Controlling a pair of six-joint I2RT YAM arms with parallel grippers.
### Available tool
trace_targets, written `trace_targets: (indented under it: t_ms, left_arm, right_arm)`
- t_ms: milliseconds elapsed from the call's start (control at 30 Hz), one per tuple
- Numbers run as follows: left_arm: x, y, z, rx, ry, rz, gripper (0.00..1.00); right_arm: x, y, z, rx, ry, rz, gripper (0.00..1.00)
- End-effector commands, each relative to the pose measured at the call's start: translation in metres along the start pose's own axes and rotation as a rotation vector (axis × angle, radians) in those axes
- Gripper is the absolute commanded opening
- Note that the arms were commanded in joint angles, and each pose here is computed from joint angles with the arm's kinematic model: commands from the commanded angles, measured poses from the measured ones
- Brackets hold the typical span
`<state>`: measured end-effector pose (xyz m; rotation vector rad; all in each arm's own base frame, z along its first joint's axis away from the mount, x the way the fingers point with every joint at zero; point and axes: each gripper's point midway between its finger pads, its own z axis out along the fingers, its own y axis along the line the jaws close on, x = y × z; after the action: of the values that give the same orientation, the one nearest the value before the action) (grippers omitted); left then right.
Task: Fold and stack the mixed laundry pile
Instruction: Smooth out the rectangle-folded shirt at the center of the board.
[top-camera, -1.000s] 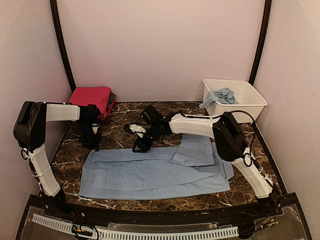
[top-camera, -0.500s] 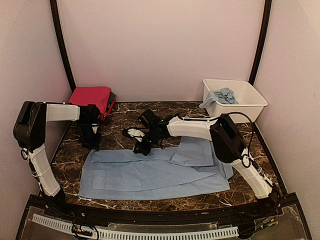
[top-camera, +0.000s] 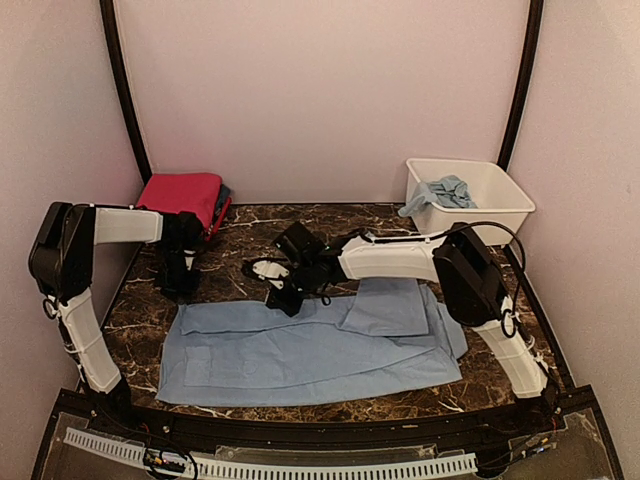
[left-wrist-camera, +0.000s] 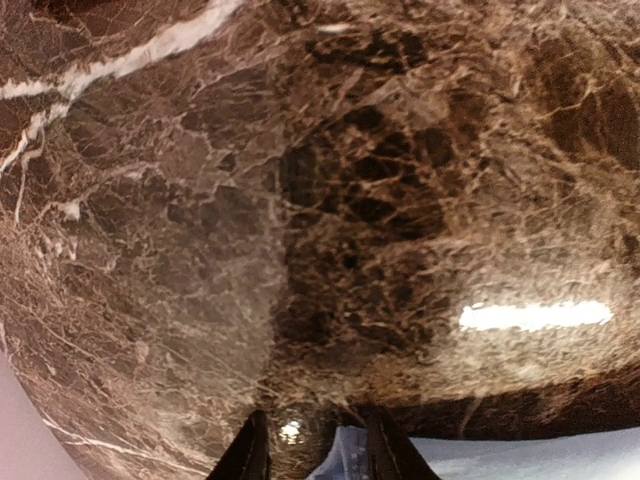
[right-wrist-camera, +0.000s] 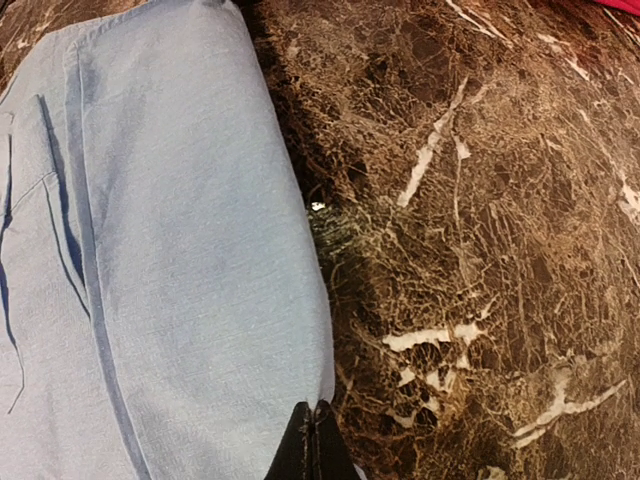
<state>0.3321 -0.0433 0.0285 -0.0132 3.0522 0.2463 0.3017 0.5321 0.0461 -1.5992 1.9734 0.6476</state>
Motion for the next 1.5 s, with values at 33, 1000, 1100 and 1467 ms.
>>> trace_targets:
  t_ms: [33, 1000, 1100, 1467]
  left_arm:
    - [0.015, 0.02, -0.006, -0.106, 0.046, 0.018, 0.32]
    - [0.023, -0.023, -0.015, 0.039, 0.026, 0.062, 0.37]
    - [0.033, -0.009, -0.007, -0.035, 0.069, 0.076, 0.35]
    - [0.027, 0.066, -0.004, -0.297, 0.117, -0.029, 0.18]
  right_arm:
    - [-0.012, -0.006, -0.018, 0.075, -0.043, -0.019, 0.0]
    - [-0.026, -0.009, -0.04, 0.152, -0.103, -0.028, 0.0]
    - [-0.023, -0.011, -0.04, 0.161, -0.095, -0.024, 0.0]
    - [0.002, -0.02, -0.043, 0.189, -0.065, 0.006, 0.0]
